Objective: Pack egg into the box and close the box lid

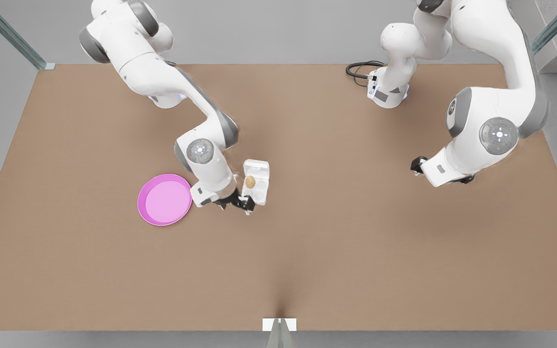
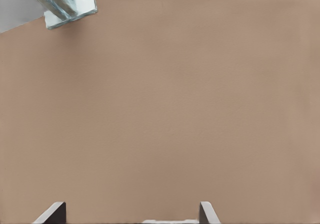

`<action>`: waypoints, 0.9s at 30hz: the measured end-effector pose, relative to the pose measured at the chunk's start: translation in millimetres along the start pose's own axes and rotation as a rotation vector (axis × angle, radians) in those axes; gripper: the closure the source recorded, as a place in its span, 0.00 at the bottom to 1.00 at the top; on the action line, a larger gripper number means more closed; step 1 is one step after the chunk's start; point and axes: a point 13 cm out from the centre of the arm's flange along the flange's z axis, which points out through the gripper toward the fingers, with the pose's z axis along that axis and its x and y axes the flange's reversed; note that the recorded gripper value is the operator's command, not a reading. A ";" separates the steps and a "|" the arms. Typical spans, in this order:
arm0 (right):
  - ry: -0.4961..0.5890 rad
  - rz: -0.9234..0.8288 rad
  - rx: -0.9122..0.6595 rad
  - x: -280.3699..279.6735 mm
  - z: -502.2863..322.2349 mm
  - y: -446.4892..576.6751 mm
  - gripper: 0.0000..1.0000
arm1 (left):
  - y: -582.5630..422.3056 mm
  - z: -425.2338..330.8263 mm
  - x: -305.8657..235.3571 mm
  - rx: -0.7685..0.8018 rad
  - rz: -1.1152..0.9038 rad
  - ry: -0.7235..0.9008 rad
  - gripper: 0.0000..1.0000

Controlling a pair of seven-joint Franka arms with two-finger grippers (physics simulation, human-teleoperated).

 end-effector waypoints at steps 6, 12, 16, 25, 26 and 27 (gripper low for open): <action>-0.064 0.179 0.194 -129.1 -199.6 -251.7 0.00 | -444.4 96.1 76.0 -0.021 0.405 0.226 0.79; 0.112 0.059 0.255 -104.4 -207.6 -291.3 0.00 | -544.8 215.1 69.0 0.034 0.126 0.239 0.79; 0.179 -0.011 0.255 -95.7 -207.1 -303.9 0.00 | -531.5 229.3 -4.7 0.080 -0.098 0.071 0.79; 0.246 -0.152 0.233 -84.6 -206.7 -306.1 0.00 | -537.9 248.3 -65.8 0.150 -0.359 -0.100 0.79; 0.250 -0.163 0.232 -83.8 -206.7 -307.2 0.00 | -534.4 245.5 -71.8 0.154 -0.382 -0.114 0.79; 0.253 -0.163 0.229 -85.2 -208.0 -312.8 0.00 | -530.7 243.3 -77.1 0.157 -0.405 -0.126 0.79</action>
